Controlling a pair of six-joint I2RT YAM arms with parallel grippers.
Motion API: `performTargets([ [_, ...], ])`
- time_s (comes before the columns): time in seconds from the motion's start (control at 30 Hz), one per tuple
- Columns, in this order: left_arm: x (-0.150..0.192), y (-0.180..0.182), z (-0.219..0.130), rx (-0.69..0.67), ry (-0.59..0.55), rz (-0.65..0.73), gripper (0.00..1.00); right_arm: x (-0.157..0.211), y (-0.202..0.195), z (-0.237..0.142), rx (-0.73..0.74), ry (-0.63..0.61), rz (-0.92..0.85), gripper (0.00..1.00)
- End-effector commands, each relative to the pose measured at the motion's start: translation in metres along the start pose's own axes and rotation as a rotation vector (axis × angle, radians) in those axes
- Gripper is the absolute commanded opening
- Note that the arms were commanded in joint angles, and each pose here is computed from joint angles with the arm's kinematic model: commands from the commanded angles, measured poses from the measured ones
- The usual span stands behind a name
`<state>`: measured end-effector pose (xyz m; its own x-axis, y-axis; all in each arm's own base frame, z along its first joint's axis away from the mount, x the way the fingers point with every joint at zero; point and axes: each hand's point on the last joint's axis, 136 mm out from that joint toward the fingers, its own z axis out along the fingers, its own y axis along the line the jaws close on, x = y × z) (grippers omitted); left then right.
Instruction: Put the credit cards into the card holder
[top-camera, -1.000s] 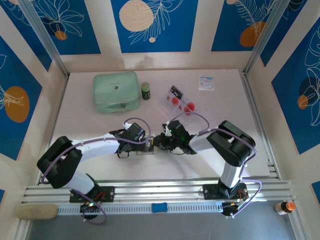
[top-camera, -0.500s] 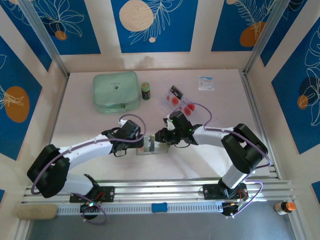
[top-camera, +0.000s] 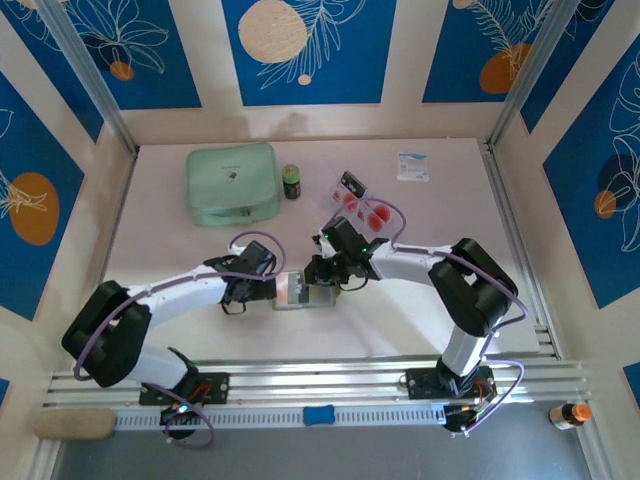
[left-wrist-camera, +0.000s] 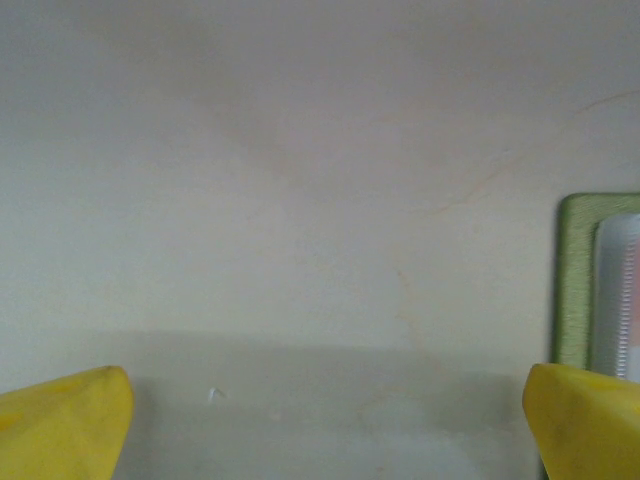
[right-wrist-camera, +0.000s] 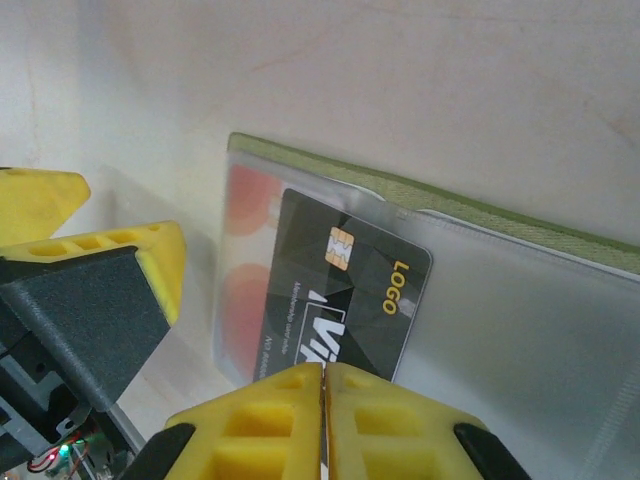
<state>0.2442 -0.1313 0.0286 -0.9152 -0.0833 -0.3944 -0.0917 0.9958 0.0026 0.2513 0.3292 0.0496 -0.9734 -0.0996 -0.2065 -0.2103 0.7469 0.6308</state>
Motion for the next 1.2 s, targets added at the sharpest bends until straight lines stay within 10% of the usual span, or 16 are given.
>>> performTargets([
  [0.0,0.006,0.01,0.007,-0.045,0.026,-0.002,1.0,0.003,-0.002,0.006,0.037,0.029,-0.016,0.08],
  [1.17,0.01,0.001,0.02,-0.024,0.056,0.028,1.0,0.019,-0.004,0.015,0.161,0.078,-0.011,0.0],
])
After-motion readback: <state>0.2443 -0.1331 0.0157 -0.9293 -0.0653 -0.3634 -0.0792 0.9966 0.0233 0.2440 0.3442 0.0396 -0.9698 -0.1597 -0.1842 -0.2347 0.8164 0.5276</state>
